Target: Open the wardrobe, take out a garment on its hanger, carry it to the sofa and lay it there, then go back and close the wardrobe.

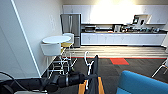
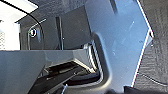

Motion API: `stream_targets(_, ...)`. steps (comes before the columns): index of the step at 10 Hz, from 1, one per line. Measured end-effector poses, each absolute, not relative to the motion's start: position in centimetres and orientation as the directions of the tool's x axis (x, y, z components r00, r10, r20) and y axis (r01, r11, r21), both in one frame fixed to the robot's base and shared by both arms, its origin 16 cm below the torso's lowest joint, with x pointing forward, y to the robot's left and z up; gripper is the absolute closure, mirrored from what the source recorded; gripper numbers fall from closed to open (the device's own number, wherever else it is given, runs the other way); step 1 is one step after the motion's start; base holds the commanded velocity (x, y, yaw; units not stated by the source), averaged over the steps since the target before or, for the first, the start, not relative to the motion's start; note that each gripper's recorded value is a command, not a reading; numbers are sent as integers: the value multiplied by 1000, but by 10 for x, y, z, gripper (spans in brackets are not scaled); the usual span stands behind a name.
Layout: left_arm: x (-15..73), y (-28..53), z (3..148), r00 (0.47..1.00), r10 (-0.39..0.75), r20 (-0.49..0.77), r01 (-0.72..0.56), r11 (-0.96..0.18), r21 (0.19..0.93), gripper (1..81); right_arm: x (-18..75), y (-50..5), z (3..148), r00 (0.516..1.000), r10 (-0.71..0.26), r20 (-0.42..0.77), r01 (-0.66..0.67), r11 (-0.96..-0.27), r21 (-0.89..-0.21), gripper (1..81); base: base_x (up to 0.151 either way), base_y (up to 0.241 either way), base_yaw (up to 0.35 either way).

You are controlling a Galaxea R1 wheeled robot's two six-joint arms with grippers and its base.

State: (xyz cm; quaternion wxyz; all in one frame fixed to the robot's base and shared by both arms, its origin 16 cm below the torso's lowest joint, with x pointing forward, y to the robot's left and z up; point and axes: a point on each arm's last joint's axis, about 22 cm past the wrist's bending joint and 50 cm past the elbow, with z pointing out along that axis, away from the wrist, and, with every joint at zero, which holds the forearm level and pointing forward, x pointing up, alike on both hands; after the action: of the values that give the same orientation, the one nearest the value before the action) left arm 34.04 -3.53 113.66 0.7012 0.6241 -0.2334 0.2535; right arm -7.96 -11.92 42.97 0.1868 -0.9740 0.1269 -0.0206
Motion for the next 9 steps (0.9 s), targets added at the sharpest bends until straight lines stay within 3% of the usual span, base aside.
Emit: stream_targets(9, 328, -31, 1142, 751, 55, 658, -659, 110, 744, 811, -79, -119, 430, 967, -255, -6, -239, -898, -369, 10, 0, 0, -317)
